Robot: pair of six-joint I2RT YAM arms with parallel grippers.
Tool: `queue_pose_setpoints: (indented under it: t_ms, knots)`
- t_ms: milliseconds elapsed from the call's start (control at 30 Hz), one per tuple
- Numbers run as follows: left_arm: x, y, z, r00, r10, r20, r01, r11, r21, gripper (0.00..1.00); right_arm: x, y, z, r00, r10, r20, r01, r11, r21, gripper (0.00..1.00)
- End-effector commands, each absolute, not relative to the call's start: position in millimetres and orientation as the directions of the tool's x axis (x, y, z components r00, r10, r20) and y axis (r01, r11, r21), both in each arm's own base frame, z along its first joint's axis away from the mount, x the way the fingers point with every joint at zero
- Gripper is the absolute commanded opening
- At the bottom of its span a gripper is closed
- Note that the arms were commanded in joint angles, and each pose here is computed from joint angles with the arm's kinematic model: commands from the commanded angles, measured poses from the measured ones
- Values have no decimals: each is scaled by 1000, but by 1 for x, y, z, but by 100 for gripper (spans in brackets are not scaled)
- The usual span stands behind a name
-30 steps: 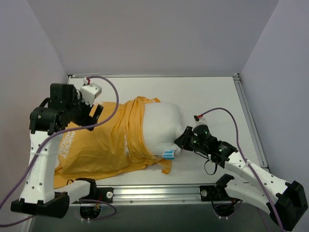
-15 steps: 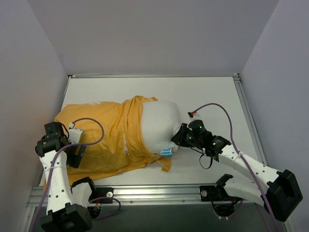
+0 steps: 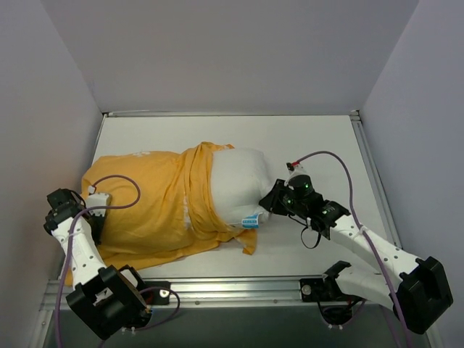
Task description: Remove the pillowcase from the pillow
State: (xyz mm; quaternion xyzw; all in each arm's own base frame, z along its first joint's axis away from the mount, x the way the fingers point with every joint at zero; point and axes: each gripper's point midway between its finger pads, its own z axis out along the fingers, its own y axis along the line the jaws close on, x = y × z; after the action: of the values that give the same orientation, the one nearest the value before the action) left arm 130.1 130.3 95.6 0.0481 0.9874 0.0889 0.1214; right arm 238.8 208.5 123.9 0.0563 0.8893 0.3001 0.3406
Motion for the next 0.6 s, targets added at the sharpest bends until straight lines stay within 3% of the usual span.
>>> queue_pose_setpoints:
  t_ms: [0,233,467,567]
  knots:
    - [152,145,100,-923,217,-318,129,953,273,2,270,196,154,-673,358,-648,-128,806,578,0]
    - [176,208,100,-923,191,-334,7,876,482,2,302,119,162,-613,427,-665,-14,835,549,0]
    - [215,259,159,-886,145,-441,-121,845,521,2,314,28,189,-492,523,-696,121,832,541,0]
    - [230,261,175,-864,161,-477,-119,855,504,2,314,22,197,-479,534,-697,110,824,556,0]
